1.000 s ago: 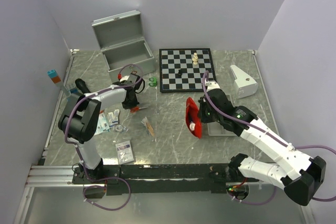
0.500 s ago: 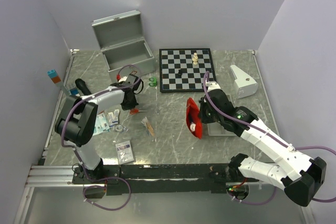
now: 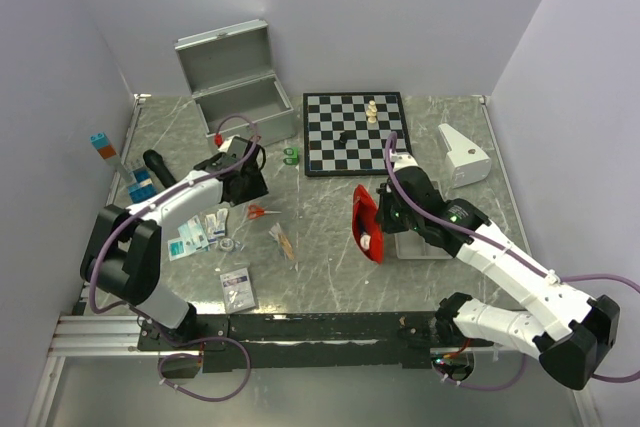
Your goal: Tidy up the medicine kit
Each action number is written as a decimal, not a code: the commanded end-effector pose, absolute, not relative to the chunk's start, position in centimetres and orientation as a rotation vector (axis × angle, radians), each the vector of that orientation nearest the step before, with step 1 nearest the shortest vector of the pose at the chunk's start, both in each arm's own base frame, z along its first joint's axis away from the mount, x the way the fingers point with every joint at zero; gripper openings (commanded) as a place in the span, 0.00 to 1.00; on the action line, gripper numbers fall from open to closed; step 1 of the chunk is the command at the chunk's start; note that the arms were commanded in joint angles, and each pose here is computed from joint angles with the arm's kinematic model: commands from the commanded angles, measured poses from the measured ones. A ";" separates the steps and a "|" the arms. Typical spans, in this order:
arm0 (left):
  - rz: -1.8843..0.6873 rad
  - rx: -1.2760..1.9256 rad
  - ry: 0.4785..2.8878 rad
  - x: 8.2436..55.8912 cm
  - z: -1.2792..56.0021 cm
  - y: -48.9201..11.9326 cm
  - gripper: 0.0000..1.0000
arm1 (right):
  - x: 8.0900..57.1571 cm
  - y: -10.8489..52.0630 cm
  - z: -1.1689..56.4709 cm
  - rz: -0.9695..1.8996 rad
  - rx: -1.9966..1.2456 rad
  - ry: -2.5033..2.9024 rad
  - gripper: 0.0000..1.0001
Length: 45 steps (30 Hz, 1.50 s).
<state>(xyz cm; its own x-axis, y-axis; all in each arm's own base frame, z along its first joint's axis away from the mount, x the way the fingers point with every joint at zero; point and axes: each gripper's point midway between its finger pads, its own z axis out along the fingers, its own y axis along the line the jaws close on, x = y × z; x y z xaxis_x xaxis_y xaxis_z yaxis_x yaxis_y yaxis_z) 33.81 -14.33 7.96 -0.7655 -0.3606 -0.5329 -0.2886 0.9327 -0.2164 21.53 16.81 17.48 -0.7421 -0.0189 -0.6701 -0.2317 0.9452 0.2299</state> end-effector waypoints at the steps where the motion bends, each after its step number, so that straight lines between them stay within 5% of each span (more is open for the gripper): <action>1: -0.172 -0.530 2.486 33.6 7.3 -14.5 0.64 | 22.3 17.3 19.4 0.425 -0.151 2.337 0.00; 8: -0.099 -0.585 2.510 33.6 4.5 -13.9 0.67 | 22.2 17.2 19.2 0.419 -0.156 2.342 0.00; 32: 0.050 -0.529 2.594 33.8 0.4 -13.1 0.29 | 22.1 16.5 18.4 0.385 -0.159 2.340 0.00; 41: 0.029 -0.527 2.599 33.2 0.2 -13.1 0.01 | 22.1 16.6 18.4 0.393 -0.158 2.339 0.00; 45: -0.033 -0.521 2.574 33.8 1.1 -13.8 0.01 | 22.0 16.7 18.3 0.397 -0.157 2.344 0.00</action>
<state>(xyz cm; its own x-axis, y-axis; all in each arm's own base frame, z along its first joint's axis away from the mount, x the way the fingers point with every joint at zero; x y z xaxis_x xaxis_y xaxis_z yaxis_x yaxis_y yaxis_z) 34.75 -13.08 1.91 -0.7720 -0.3694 -0.5173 -0.3788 0.9208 -0.0923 21.50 16.64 17.15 -0.7485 -0.0214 -0.6628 -0.2232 0.9493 0.2215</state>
